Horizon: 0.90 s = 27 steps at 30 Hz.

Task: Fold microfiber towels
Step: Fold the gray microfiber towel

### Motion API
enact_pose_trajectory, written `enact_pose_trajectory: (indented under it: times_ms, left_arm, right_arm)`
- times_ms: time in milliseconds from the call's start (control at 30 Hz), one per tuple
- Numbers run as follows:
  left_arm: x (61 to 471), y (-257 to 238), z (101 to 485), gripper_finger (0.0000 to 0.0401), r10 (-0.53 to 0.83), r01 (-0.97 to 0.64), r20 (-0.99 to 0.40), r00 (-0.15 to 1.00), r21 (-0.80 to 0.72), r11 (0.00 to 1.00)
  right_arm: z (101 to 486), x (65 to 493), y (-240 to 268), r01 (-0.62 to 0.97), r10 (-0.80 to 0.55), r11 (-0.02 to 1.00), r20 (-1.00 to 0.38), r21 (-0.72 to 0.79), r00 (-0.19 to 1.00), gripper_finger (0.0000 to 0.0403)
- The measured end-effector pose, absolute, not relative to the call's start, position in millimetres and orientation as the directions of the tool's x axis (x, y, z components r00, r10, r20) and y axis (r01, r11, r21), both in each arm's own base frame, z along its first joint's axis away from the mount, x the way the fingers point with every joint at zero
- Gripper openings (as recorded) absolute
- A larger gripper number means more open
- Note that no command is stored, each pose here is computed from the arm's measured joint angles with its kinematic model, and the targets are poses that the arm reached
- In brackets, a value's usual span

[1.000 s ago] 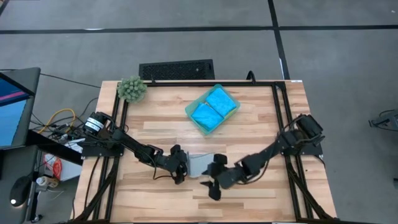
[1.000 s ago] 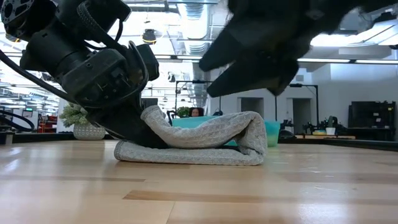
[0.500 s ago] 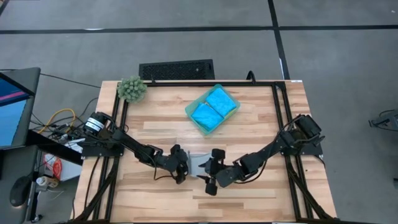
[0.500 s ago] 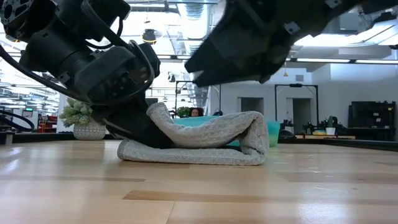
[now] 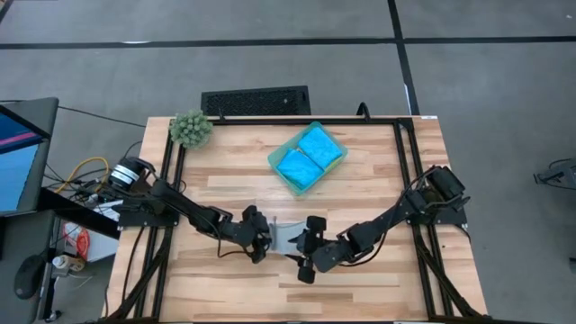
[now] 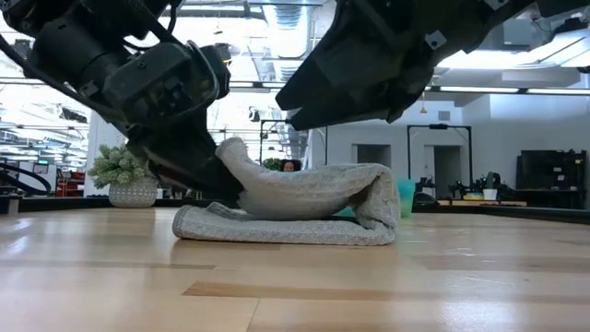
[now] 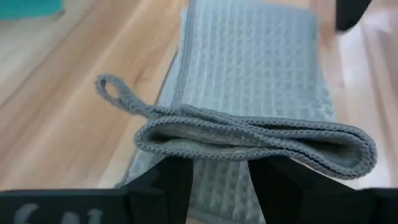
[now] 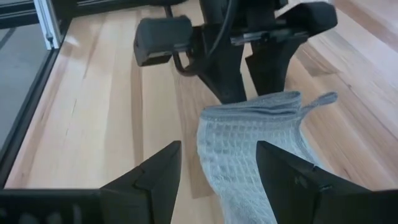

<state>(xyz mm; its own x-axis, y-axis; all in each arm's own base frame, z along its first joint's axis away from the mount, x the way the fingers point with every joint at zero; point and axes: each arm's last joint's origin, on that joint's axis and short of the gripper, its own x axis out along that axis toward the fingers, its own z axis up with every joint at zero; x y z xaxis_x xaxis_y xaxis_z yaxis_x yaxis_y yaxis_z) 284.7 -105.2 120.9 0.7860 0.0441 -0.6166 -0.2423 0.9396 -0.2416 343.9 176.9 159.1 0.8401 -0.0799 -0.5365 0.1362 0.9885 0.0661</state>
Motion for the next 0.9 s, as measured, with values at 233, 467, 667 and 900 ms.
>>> enact_pose_trajectory:
  times_ms: [233, 467, 667, 900]
  left_arm:
    - [282.2, -105.5, 126.4, 0.0143, 0.004, -0.216, -0.628, 0.778, -0.261, 0.941]
    - [274.6, -101.0, 119.0, 0.0143, 0.081, -0.295, -0.7, 0.71, -0.191, 0.936]
    - [270.3, -98.4, 115.3, 0.0143, 0.126, -0.337, -0.732, 0.67, -0.148, 0.93]
    - [274.3, -99.4, 119.5, 0.0143, 0.135, -0.354, -0.717, 0.684, -0.164, 0.921]
  right_arm:
    - [158.6, 347.9, 166.9, 0.193, -0.13, 0.979, -0.535, 0.062, 0.834, 0.023]
    - [158.6, 351.9, 158.0, 0.23, -0.155, 0.97, -0.533, 0.076, 0.832, 0.023]
    - [158.3, 351.0, 159.6, 0.238, -0.152, 0.966, -0.536, 0.096, 0.83, 0.023]
    - [158.0, 348.5, 164.5, 0.22, -0.137, 0.971, -0.54, 0.093, 0.831, 0.023]
